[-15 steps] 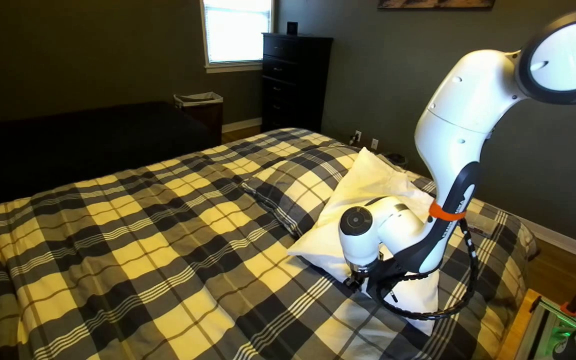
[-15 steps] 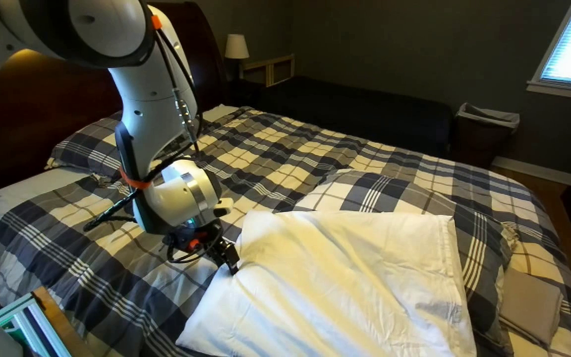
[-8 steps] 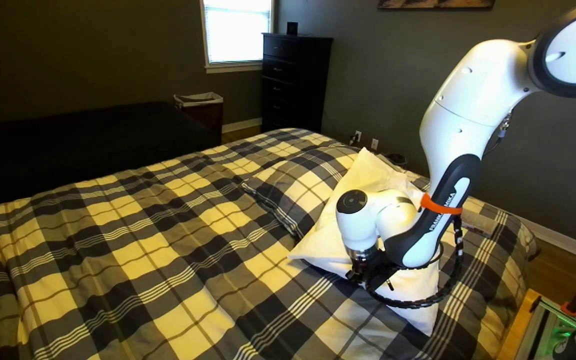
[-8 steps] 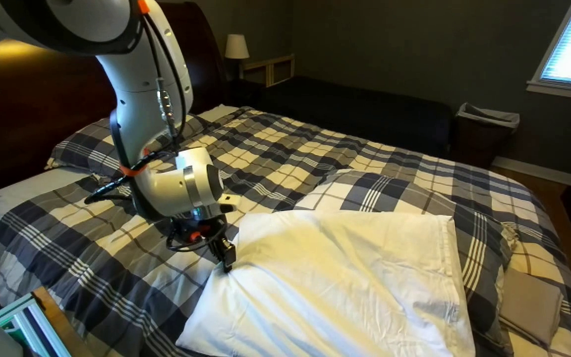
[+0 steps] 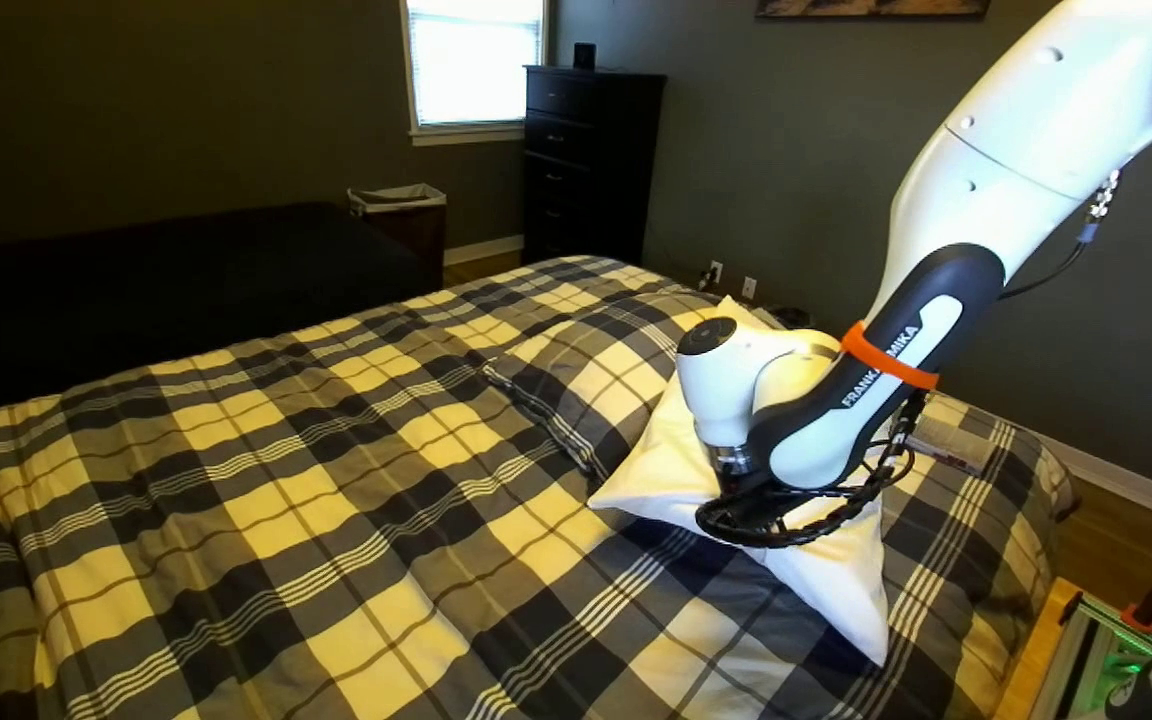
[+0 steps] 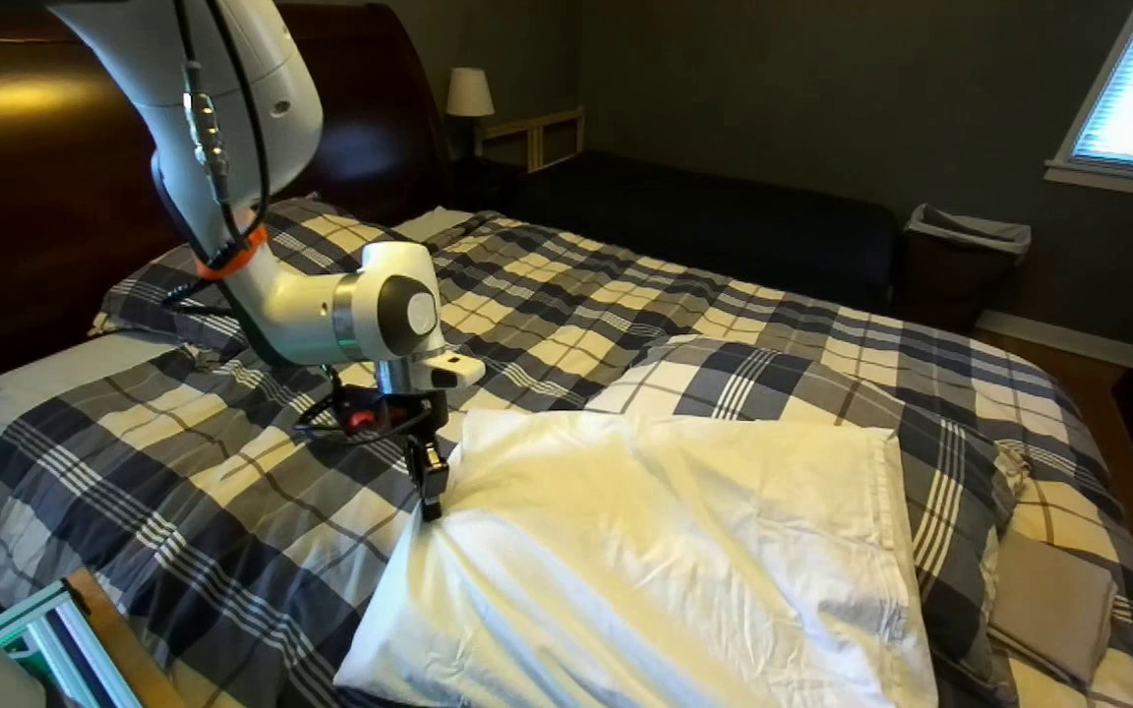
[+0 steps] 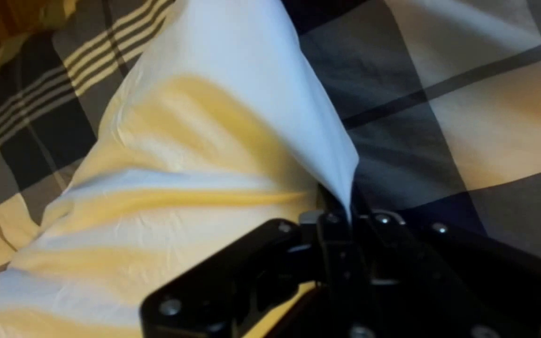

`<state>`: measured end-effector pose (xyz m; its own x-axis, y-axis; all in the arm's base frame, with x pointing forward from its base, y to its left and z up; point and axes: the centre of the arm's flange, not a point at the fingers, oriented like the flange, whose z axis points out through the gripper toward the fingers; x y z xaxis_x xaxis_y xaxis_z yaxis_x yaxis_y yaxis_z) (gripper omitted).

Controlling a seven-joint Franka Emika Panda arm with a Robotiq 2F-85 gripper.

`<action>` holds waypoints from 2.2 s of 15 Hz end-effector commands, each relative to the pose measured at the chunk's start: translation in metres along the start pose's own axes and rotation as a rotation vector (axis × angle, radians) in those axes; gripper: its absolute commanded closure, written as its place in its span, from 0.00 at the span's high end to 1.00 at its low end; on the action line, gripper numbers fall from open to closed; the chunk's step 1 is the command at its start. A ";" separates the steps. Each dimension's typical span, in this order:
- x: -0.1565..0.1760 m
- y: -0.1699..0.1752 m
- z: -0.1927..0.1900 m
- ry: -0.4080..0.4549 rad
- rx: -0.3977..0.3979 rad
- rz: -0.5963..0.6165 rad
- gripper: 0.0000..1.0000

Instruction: Move the pillow

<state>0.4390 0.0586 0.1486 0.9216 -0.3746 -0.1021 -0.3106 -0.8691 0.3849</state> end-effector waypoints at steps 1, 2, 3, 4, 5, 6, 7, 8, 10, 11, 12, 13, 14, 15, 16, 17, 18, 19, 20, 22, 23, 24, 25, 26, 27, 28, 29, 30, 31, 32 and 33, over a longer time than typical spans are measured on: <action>-0.022 0.017 -0.034 -0.051 -0.055 0.064 0.01; -0.027 0.023 -0.045 -0.056 -0.074 0.075 0.01; -0.029 0.026 -0.051 -0.060 -0.088 0.087 0.01; -0.033 0.030 -0.062 -0.072 -0.093 0.110 0.01; -0.036 0.032 -0.071 -0.083 -0.099 0.127 0.01; -0.040 0.034 -0.079 -0.093 -0.111 0.153 0.01; -0.042 0.037 -0.086 -0.094 -0.128 0.170 0.01; -0.045 0.041 -0.094 -0.097 -0.139 0.194 0.01; -0.050 0.051 -0.111 -0.079 -0.182 0.273 0.01; -0.053 0.055 -0.117 -0.076 -0.204 0.299 0.01; -0.057 0.061 -0.126 -0.069 -0.228 0.329 0.01; -0.060 0.067 -0.132 -0.069 -0.252 0.359 0.01; -0.063 0.076 -0.140 -0.060 -0.283 0.406 0.01; -0.065 0.081 -0.146 -0.058 -0.302 0.436 0.01; -0.070 0.083 -0.154 -0.069 -0.304 0.464 0.01; -0.073 0.086 -0.159 -0.069 -0.315 0.486 0.01; -0.078 0.088 -0.165 -0.063 -0.344 0.520 0.01; -0.081 0.091 -0.171 -0.057 -0.365 0.544 0.01; -0.084 0.096 -0.177 -0.048 -0.401 0.592 0.01; -0.089 0.103 -0.189 -0.047 -0.462 0.680 0.01; -0.091 0.106 -0.194 -0.045 -0.492 0.715 0.01; -0.091 0.108 -0.201 -0.043 -0.525 0.755 0.01; -0.091 0.110 -0.206 -0.039 -0.554 0.787 0.01; -0.089 0.111 -0.211 -0.035 -0.576 0.814 0.01; -0.084 0.109 -0.213 -0.035 -0.591 0.841 0.01; -0.080 0.109 -0.215 -0.027 -0.599 0.867 0.01; -0.072 0.107 -0.215 -0.008 -0.586 0.892 0.01; -0.067 0.106 -0.216 0.009 -0.583 0.916 0.01; -0.059 0.106 -0.215 0.041 -0.576 0.938 0.01; -0.054 0.106 -0.214 0.060 -0.577 0.958 0.01; -0.048 0.106 -0.213 0.092 -0.572 0.977 0.01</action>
<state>0.3909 0.0571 0.3898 0.4125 -0.7957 0.4435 -0.7355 -0.0037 0.6775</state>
